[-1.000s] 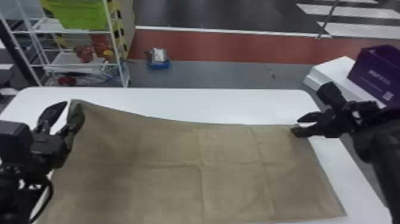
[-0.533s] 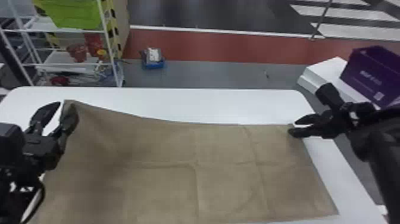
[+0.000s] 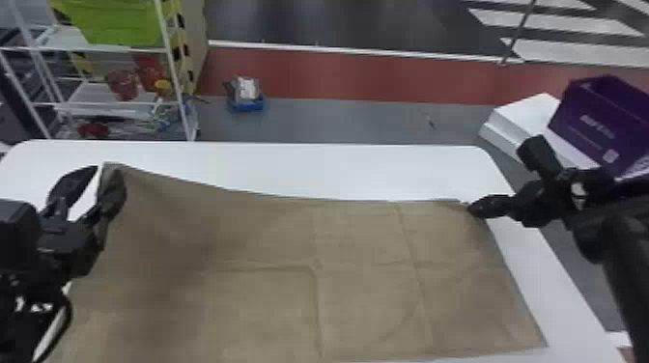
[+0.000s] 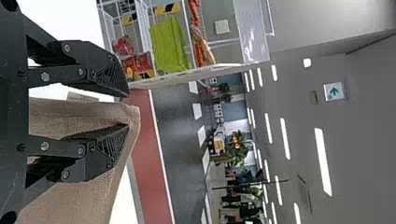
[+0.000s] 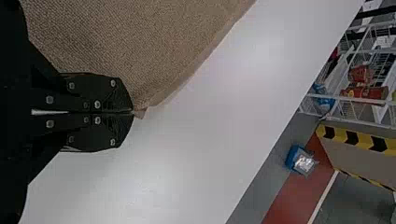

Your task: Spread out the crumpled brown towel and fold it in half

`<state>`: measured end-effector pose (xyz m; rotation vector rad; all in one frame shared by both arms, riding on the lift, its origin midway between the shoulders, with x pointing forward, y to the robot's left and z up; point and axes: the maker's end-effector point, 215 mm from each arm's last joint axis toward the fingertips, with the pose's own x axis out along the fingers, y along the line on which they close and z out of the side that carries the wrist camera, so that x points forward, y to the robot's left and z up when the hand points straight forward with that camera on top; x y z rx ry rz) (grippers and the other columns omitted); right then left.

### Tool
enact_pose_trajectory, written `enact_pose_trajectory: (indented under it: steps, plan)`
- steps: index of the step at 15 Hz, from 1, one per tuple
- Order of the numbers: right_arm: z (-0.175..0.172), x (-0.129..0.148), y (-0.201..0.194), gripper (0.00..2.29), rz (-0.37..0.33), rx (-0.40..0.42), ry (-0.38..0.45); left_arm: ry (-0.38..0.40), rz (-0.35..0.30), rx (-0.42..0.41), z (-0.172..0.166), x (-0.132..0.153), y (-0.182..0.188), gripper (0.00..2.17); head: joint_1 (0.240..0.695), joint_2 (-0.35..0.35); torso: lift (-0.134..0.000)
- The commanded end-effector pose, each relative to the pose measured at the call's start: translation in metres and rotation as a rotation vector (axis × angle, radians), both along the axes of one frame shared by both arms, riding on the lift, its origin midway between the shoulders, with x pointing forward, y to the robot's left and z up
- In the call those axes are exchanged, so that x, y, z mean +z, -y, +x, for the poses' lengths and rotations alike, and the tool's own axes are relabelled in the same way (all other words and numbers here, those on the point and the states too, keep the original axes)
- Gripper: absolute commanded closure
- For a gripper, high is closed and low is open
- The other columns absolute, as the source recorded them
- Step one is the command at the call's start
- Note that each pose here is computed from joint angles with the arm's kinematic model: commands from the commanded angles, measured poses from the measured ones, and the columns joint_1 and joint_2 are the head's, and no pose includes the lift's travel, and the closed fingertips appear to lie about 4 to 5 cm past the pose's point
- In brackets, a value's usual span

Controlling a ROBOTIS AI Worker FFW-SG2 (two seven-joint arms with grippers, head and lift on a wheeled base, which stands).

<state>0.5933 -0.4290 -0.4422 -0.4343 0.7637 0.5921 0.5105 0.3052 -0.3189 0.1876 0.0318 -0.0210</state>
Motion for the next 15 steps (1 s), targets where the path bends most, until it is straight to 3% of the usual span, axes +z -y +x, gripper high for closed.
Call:
enact_pose_trajectory:
  steps: [1,6,9,15]
  plan:
    - [-0.010,0.013,0.007,1.45,0.019,0.004,0.055,0.000,0.000,0.000,-0.001,0.000,0.000,0.79,0.695,-0.122,-0.124]
    - [-0.023,0.053,0.020,1.45,-0.017,0.111,0.289,0.012,0.003,-0.006,0.000,0.004,0.002,0.79,0.695,-0.135,-0.124]
    - [-0.030,0.084,0.027,1.45,-0.013,0.127,0.393,0.018,-0.007,0.003,0.000,0.007,-0.005,0.79,0.695,-0.147,-0.124]
    - [-0.061,0.117,0.027,1.45,0.021,0.145,0.491,0.032,-0.002,0.035,-0.018,0.005,-0.029,0.79,0.695,-0.145,-0.124]
